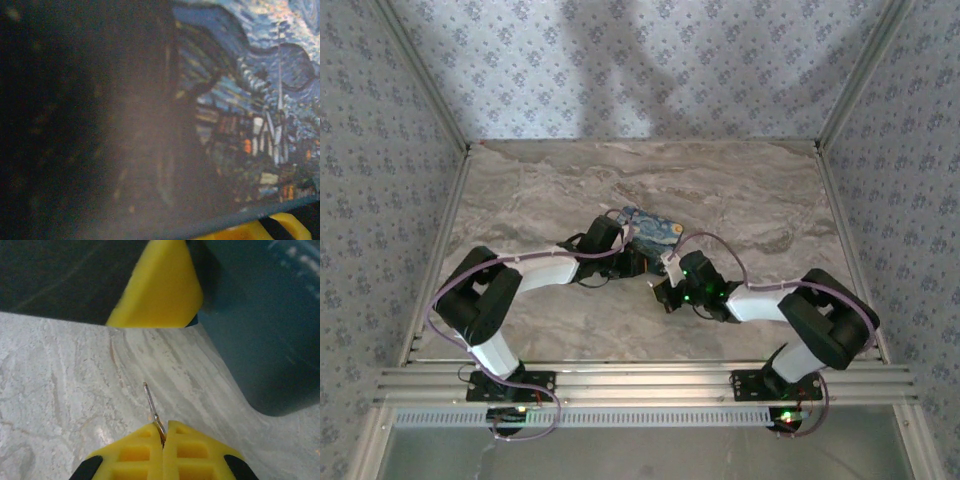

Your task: Unlock the padlock with the key

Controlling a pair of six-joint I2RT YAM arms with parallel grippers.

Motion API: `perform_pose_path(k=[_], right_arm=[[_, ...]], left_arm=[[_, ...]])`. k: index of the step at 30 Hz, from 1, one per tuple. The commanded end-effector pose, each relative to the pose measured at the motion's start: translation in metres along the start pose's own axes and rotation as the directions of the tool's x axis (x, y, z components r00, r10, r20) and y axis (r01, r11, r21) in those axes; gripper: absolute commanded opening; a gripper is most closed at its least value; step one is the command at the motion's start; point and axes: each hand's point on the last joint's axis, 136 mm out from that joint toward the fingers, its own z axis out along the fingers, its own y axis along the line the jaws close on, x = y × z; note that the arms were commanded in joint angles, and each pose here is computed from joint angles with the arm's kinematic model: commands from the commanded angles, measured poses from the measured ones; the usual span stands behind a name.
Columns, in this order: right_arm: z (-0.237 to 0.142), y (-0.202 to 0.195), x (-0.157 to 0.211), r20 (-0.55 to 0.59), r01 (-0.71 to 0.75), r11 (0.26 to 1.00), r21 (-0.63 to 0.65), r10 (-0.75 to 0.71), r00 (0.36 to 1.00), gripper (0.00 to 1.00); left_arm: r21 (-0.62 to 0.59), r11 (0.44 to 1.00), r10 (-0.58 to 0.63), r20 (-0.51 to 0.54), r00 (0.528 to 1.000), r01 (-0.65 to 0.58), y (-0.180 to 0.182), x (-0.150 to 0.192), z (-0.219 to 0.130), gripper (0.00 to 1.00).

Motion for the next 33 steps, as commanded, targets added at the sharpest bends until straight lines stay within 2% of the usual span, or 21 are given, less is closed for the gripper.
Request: perform_pose_path(k=[1,24,33], right_arm=[[0.005,-0.003,-0.01,0.052,0.012,1.0,0.023,-0.013,0.999,0.0],[0.024,-0.021,-0.017,0.124,-0.124,0.991,0.048,0.117,0.985,0.0],[0.023,-0.02,-0.026,0.142,-0.114,0.993,0.012,0.112,0.984,0.0]], left_arm=[[0.071,0.997,-0.009,0.033,0.999,0.007,-0.025,-0.015,-0.013,0.12],[0.083,0.996,-0.029,0.035,0.999,0.026,-0.029,-0.015,-0.013,0.12],[0.078,0.997,-0.03,0.032,0.999,0.027,-0.028,-0.013,-0.012,0.12]])
